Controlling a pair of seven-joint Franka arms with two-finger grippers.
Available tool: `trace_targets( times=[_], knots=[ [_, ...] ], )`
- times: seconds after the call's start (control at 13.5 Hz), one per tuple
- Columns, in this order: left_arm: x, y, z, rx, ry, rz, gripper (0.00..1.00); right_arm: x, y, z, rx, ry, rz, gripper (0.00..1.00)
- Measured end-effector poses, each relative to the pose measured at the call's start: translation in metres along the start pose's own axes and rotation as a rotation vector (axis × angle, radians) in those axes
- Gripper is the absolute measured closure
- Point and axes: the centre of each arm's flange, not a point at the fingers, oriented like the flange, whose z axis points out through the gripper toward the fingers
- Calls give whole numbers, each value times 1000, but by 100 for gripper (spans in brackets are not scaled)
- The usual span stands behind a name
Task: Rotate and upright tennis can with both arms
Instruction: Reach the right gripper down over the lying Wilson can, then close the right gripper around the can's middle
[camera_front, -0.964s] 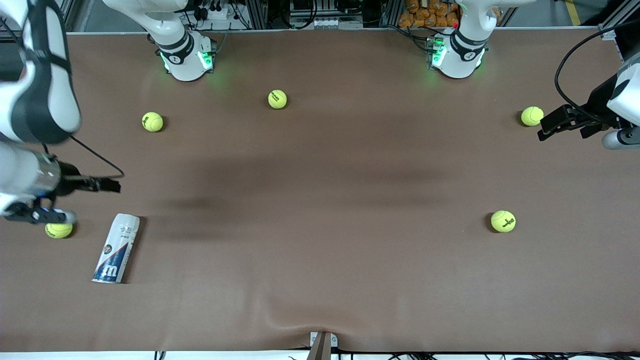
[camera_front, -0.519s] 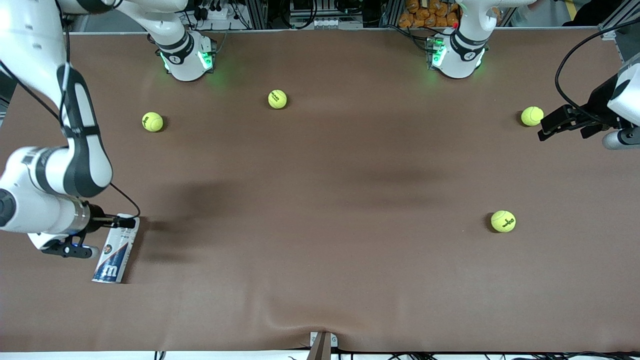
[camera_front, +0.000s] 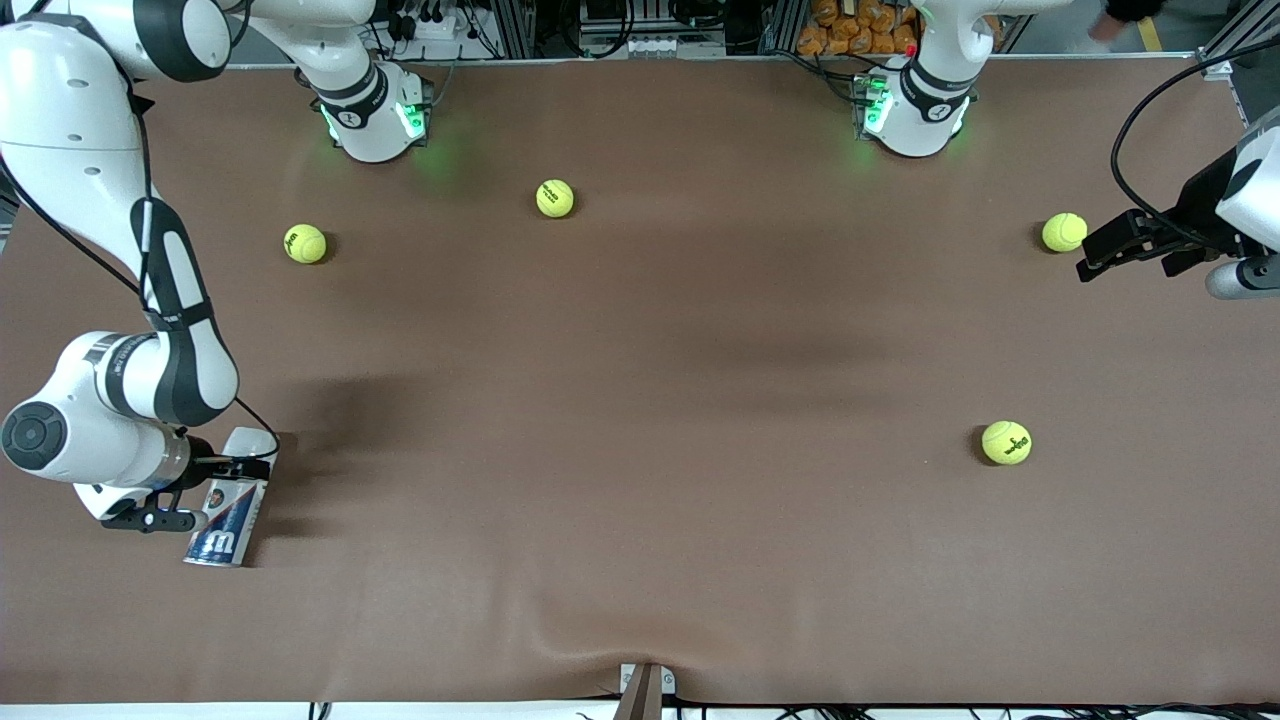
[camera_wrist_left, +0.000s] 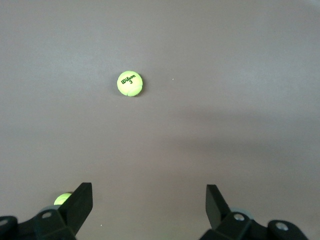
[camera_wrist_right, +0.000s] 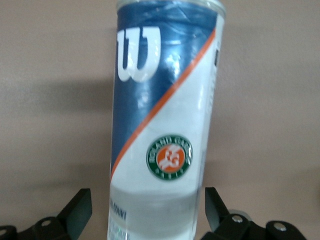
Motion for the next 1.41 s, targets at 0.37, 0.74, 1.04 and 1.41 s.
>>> trace_targets(
  times=[0.37, 0.74, 1.04, 1.41],
  knots=[
    [0, 0, 0, 0, 0, 0, 0, 4, 0, 24, -5, 36, -38, 0],
    [0, -1, 0, 0, -1, -2, 0, 4, 4, 26, -6, 34, -131, 28],
    [0, -1, 0, 0, -2, -2, 0, 11, -11, 16, 5, 54, -212, 31],
    [0, 1, 0, 0, -1, 2, 0, 10, -86, -45, 68, -19, -371, 30]
  ],
)
